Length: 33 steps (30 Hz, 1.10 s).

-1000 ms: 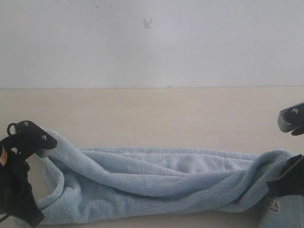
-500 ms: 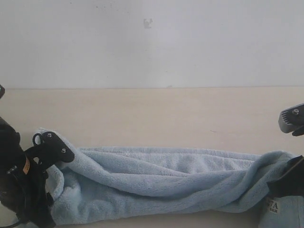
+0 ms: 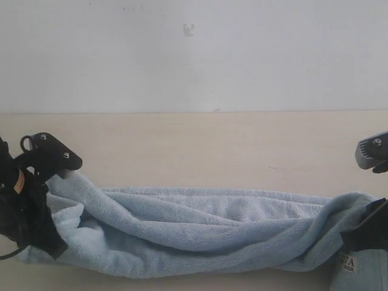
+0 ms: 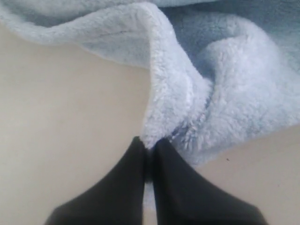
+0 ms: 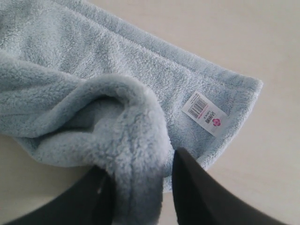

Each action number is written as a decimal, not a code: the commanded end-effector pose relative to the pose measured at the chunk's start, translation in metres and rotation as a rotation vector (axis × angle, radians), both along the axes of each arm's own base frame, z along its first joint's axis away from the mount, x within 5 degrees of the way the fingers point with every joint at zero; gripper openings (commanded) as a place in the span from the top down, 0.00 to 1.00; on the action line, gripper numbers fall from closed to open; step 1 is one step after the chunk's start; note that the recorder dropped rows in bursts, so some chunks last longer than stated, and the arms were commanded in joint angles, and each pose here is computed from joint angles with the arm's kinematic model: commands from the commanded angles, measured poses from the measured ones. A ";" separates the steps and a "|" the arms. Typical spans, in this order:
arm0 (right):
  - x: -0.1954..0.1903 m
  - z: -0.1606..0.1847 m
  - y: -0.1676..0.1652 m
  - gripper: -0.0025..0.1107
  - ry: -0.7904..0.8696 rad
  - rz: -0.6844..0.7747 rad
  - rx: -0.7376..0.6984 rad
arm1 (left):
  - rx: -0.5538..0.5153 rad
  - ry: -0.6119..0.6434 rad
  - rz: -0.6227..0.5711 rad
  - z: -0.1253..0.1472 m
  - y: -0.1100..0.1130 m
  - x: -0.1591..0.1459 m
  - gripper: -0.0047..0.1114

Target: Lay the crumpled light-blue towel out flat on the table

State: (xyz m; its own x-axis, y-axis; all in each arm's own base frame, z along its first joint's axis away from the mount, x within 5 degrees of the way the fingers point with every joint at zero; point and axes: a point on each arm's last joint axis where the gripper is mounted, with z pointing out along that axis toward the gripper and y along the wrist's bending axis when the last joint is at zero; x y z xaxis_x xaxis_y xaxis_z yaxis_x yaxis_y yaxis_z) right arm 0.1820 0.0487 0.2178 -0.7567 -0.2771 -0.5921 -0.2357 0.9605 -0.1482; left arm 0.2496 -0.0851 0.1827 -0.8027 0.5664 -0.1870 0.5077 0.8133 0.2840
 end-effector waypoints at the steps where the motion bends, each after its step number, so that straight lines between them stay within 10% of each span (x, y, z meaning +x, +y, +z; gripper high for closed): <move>1: 0.001 0.000 0.000 0.66 -0.011 0.002 0.006 | 0.044 0.005 0.067 0.014 0.008 -0.008 0.93; 14: 0.003 -0.003 -0.004 0.66 -0.003 0.055 -0.104 | 0.024 0.459 0.033 -0.019 0.007 -0.053 0.93; 25: 0.002 -0.025 -0.002 0.66 0.185 -0.089 -0.040 | 0.013 0.428 0.020 -0.028 0.005 -0.049 0.93; 33: -0.004 -0.026 0.017 0.66 0.235 0.193 0.031 | -0.024 0.396 0.024 -0.028 0.002 -0.046 0.93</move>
